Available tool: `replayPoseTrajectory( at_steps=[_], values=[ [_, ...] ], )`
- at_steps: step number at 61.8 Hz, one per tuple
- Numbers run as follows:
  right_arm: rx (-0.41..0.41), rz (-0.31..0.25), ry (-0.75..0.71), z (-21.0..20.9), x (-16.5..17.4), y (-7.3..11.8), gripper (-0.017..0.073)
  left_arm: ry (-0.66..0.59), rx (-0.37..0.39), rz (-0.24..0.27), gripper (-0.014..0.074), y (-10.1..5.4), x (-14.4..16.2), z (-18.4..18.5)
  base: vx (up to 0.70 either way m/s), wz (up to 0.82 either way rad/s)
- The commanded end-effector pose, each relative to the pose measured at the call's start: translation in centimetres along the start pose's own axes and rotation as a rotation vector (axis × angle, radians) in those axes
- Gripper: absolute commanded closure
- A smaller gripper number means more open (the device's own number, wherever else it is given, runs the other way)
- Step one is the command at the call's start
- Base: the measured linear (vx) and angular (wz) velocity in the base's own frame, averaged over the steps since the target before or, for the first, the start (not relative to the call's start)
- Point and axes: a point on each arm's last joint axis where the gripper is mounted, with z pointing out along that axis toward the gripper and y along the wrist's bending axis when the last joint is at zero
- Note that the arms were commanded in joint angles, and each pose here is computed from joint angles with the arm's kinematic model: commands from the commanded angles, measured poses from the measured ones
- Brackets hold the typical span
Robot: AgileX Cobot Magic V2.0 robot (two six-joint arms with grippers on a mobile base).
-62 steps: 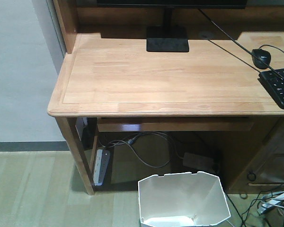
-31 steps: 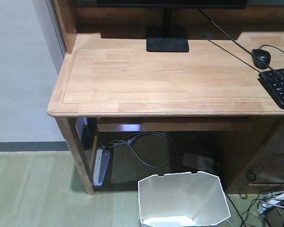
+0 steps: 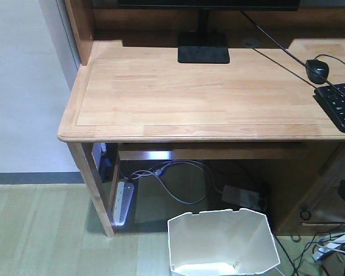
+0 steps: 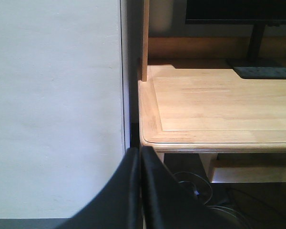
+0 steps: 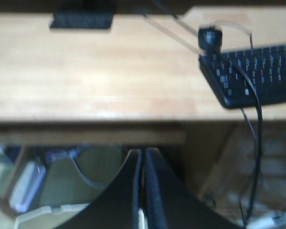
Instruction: Move trash bin to bedside with robot
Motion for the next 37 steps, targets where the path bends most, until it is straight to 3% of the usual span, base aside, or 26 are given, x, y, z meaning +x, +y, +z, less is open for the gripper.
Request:
replayPoseTrajectory(
  at_steps=[1, 16, 37],
  values=[
    [0.019, -0.037, 0.000, 0.0, -1.9, -0.2, 0.0523, -0.044, 0.005, -0.012, 0.0599, 0.0, 0.3, 0.2, 0.00, 0.00],
    [0.030, -0.030, 0.180, 1.6, -3.0, -0.3, 0.0392, -0.044, 0.005, -0.012, 0.0599, 0.0, 0.3, 0.2, 0.00, 0.00],
    [0.100, 0.011, 0.322, 5.2, -2.2, -0.8, 0.0067, -0.044, 0.005, -0.012, 0.0599, 0.0, 0.3, 0.2, 0.00, 0.00]
  ],
)
